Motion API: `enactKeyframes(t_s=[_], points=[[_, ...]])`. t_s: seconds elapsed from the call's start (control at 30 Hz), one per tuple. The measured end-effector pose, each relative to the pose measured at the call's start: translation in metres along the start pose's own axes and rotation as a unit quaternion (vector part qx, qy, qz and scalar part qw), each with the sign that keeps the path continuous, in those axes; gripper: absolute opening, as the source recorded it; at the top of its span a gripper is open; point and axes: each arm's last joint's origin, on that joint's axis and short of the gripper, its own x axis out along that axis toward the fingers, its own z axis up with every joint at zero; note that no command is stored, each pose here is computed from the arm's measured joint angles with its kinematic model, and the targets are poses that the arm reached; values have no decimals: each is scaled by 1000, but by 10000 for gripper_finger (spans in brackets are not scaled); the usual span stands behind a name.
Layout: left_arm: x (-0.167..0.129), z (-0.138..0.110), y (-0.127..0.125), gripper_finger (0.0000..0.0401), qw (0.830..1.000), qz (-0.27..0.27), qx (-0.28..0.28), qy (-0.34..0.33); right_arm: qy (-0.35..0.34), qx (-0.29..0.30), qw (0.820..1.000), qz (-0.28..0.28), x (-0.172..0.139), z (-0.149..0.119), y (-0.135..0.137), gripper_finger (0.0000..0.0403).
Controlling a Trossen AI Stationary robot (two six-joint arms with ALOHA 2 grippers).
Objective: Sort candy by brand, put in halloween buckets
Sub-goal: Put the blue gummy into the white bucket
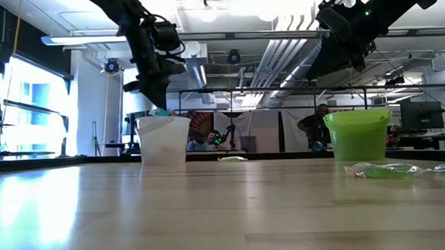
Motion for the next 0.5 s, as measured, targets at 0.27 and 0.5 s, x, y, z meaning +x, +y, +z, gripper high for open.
enactKeyframes(t_s=[0.27, 0.5], points=[[0, 0, 0, 26, 1000, 1, 9, 0, 0, 0, 1000, 0, 0, 0, 0, 0], [0, 0, 0, 59, 1000, 1, 9, 1, 0, 3, 1000, 1, 0, 0, 0, 0]])
